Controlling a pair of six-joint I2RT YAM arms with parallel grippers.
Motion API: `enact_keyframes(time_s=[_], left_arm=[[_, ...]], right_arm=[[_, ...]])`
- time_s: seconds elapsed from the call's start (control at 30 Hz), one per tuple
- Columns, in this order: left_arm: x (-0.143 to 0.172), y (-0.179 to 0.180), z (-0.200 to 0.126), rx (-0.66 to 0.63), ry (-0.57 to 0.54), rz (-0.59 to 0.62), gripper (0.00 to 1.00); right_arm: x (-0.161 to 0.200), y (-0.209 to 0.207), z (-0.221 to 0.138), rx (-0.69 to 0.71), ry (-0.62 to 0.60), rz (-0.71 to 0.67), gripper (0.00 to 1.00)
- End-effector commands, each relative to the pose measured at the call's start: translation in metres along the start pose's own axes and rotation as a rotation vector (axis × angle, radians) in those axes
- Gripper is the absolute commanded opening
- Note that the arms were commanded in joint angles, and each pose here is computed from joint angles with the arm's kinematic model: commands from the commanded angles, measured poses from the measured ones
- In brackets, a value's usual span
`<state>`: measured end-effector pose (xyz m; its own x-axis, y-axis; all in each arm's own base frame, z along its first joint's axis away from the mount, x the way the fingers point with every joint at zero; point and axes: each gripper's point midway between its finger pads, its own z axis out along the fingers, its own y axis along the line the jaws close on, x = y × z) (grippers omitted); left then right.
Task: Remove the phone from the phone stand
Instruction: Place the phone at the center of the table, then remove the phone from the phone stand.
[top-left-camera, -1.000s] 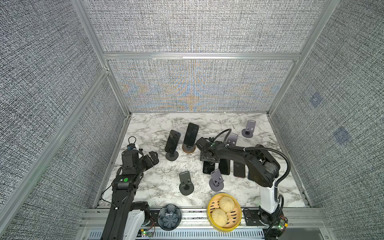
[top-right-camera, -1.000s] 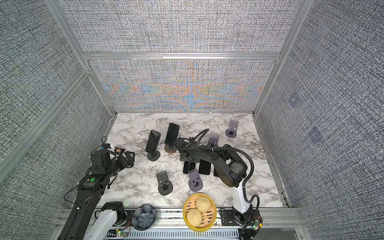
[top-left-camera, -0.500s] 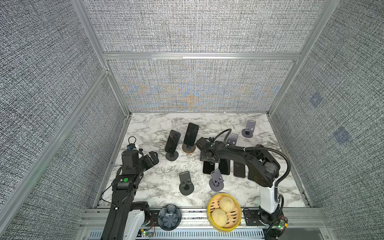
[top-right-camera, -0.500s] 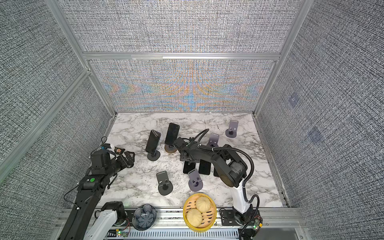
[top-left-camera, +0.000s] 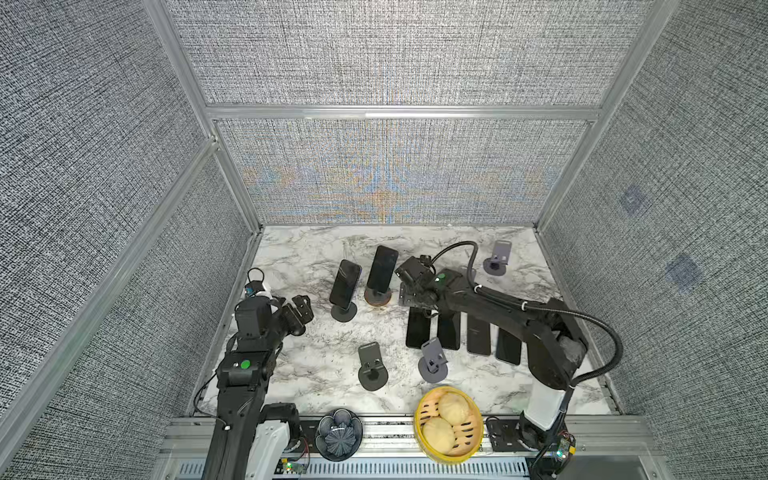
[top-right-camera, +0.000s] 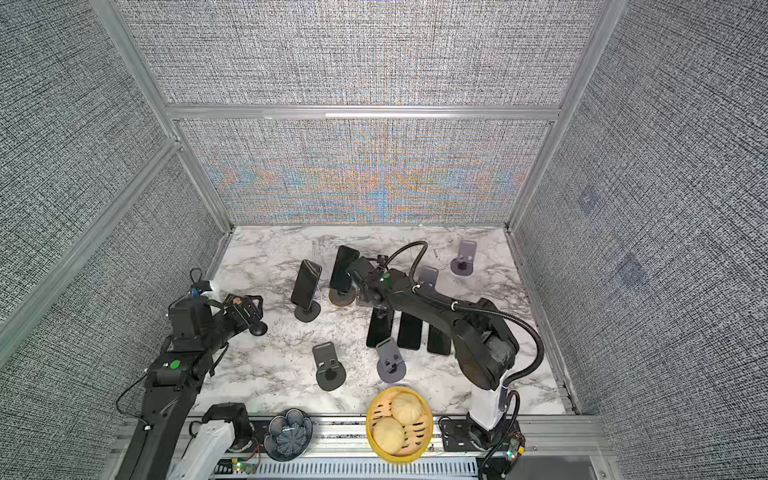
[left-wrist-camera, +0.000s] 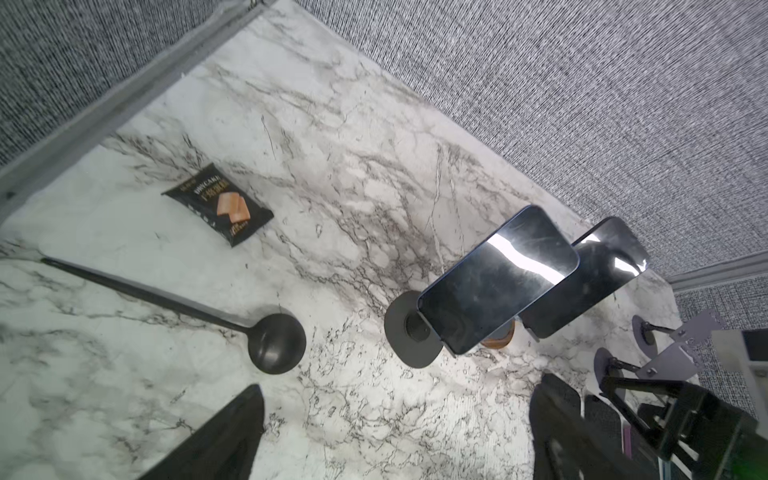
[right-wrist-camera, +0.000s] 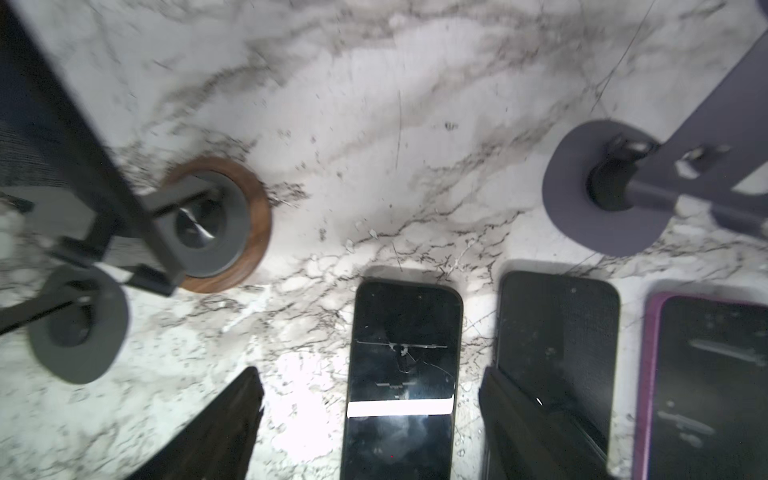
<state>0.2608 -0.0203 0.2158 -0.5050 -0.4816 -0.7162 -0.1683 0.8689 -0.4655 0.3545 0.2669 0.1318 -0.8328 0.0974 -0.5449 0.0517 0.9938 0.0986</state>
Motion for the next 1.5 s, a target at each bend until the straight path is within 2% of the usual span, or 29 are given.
enact_keyframes(time_s=[0.0,0.13,0.27,0.43,0.57,0.67,0.87,1.17,1.47], left_arm=[[-0.018,-0.013,-0.006,0.046,-0.068,0.050,1.00],[-0.025,-0.036,-0.007,0.147,-0.056,0.124,1.00],[-0.026,-0.055,-0.001,0.226,0.005,0.172,1.00],[-0.030,-0.066,0.010,0.260,0.069,0.175,1.00],[-0.032,-0.079,0.020,0.308,0.122,0.167,0.99],[-0.032,-0.088,0.027,0.347,0.160,0.159,0.99],[-0.031,-0.098,0.036,0.343,0.189,0.195,1.00],[-0.021,-0.104,0.051,0.311,0.237,0.272,0.99],[-0.001,-0.108,0.068,0.316,0.393,0.418,1.00]], right_arm=[[-0.018,-0.005,-0.025,0.001,-0.054,-0.056,0.85],[-0.040,-0.007,-0.063,-0.068,-0.143,-0.093,0.86],[-0.050,-0.015,-0.092,-0.141,-0.231,-0.137,0.88],[-0.054,-0.032,-0.122,-0.174,-0.317,-0.182,0.93],[-0.047,-0.046,-0.130,-0.181,-0.366,-0.209,0.99],[-0.037,-0.055,-0.126,-0.196,-0.399,-0.237,0.99],[-0.019,-0.077,-0.117,-0.198,-0.440,-0.211,0.99],[-0.006,-0.094,-0.090,-0.239,-0.357,-0.168,0.99],[0.000,-0.106,-0.068,-0.292,-0.314,-0.089,0.99]])
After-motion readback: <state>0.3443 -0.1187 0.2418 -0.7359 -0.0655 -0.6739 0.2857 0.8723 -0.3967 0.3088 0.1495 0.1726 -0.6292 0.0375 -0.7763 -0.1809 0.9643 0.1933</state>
